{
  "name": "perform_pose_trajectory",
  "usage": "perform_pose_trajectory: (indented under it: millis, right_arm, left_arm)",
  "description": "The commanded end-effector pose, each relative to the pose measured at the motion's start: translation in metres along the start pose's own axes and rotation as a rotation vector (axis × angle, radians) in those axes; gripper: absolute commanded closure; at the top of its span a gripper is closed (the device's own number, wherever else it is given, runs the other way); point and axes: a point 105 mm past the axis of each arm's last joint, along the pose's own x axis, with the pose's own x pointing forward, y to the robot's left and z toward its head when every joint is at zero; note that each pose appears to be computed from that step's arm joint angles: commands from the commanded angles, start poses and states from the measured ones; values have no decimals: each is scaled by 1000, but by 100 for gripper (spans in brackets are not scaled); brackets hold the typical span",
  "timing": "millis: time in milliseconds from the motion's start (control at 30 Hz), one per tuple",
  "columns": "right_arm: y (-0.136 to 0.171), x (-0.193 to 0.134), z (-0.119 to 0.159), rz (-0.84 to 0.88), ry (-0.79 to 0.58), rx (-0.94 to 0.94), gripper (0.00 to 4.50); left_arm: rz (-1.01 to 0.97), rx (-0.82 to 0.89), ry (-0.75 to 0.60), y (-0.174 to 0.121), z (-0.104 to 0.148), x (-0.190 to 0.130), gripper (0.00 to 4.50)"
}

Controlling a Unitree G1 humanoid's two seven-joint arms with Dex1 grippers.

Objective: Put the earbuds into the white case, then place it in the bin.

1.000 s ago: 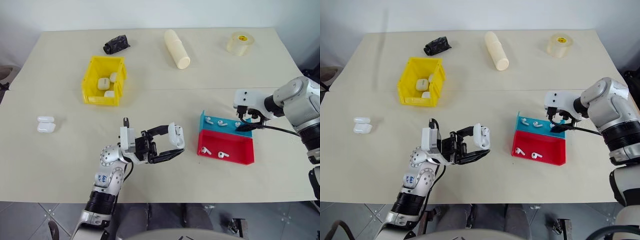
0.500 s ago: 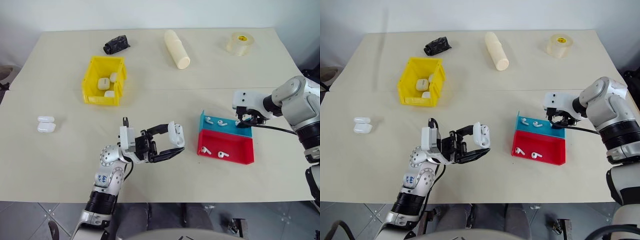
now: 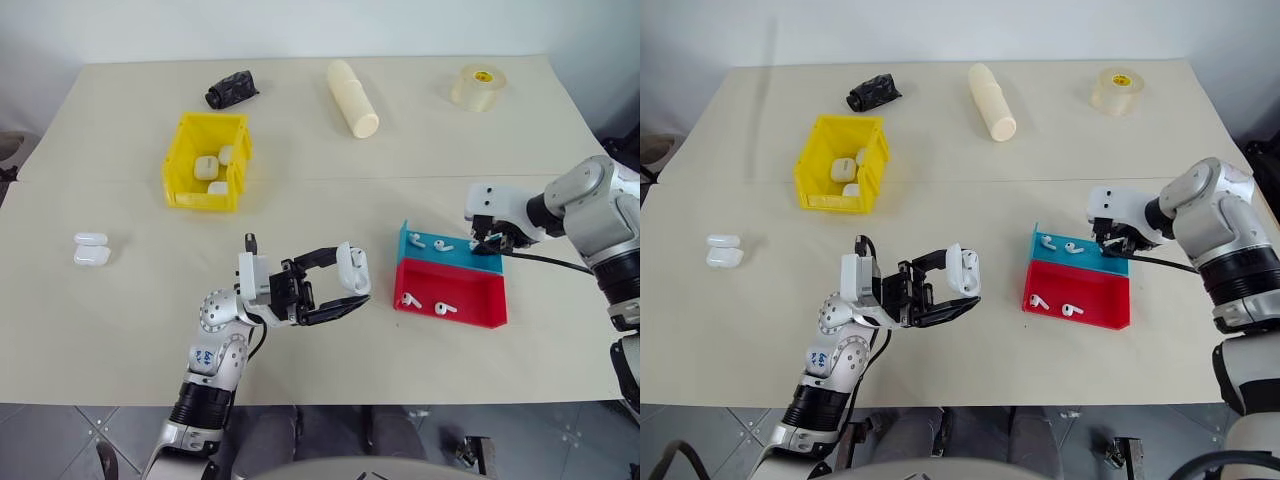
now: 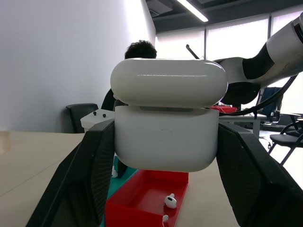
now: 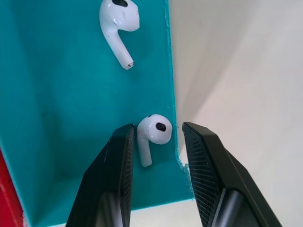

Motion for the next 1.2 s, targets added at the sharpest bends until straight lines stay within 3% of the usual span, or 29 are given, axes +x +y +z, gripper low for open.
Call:
perform_pose_trajectory:
  millis: [33,167,233,500,667,833,967,1200]
  right_arm:
    - [3,0,-1,1,-16,4,283]
    - [6,2,0,15,-25,-2,334]
    - [5,3,3,9,-35,-1,392]
    - [-4,-17,7,-91,-87,-24,392]
    - [9,-52,43,-106,-445,-38,392]
    - [36,-65,56,-92,-737,-13,392]
    - [69,-67,77,39,-975,143,392]
    - [107,-84,118,107,-1483,378,392]
  left_arm:
    - [-27,37,-18,-1,8,4,171]
    - [-30,39,-17,0,8,4,171]
    - [-31,39,-15,0,8,3,171]
    - [-35,40,-9,1,9,1,171]
    - [-35,47,-11,8,12,-4,171]
    - [-30,30,-8,17,13,-6,171]
    - [-26,15,-14,24,13,-3,171]
    - [-34,-7,-16,33,12,7,171]
